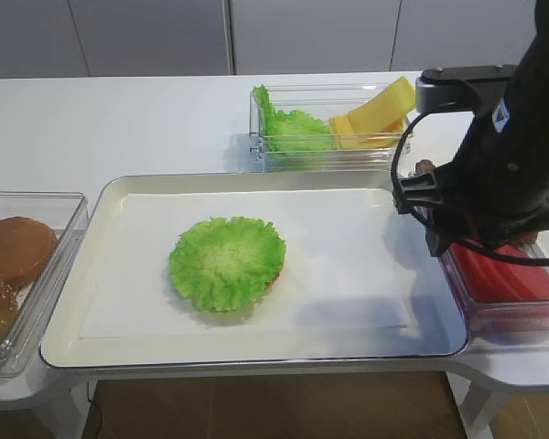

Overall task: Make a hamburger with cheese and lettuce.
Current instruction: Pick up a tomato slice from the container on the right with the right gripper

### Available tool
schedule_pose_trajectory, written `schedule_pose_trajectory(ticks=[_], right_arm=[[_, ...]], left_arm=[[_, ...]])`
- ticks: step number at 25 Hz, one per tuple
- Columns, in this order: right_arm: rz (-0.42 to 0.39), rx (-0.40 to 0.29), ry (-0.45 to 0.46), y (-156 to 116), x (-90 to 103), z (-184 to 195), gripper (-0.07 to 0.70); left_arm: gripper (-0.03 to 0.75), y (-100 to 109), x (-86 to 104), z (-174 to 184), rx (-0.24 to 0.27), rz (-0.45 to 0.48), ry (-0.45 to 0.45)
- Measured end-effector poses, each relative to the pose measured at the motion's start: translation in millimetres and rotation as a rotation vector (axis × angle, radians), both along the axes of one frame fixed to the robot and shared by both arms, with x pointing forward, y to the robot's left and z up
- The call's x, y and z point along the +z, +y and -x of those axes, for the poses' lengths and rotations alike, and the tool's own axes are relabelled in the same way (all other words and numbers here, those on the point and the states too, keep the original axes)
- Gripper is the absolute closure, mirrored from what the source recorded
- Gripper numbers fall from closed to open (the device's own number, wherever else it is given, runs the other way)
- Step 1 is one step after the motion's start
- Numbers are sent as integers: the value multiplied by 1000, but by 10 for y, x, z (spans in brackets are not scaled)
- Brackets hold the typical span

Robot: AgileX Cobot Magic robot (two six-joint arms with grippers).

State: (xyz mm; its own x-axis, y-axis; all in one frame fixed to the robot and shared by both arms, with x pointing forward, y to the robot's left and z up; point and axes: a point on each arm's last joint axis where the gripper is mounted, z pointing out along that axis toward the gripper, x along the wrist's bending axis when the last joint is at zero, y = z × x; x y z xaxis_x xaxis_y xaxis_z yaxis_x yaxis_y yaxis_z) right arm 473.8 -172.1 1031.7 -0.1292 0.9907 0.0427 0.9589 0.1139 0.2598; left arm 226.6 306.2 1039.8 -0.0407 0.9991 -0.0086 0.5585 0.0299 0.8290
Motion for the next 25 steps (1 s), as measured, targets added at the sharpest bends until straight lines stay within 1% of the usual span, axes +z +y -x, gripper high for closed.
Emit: schedule_pose_trajectory(ticks=[4,9,13,16,21,25], right_arm=[[13,4,14,25,-81,-50,269],[32,9,20,34,-147,-90,290],[33,10,17,36,-151,-96,297],[33,10,17,36,-151,-96,332],[33,10,17,36,-151,-96,412],[33,11,17,36,-151,-96,433]], left_arm=[[293,0,0,0,0,0,0],[293,0,0,0,0,0,0],[293,0,0,0,0,0,0],[293,0,0,0,0,0,0],[293,0,0,0,0,0,0],[293,0,0,0,0,0,0]])
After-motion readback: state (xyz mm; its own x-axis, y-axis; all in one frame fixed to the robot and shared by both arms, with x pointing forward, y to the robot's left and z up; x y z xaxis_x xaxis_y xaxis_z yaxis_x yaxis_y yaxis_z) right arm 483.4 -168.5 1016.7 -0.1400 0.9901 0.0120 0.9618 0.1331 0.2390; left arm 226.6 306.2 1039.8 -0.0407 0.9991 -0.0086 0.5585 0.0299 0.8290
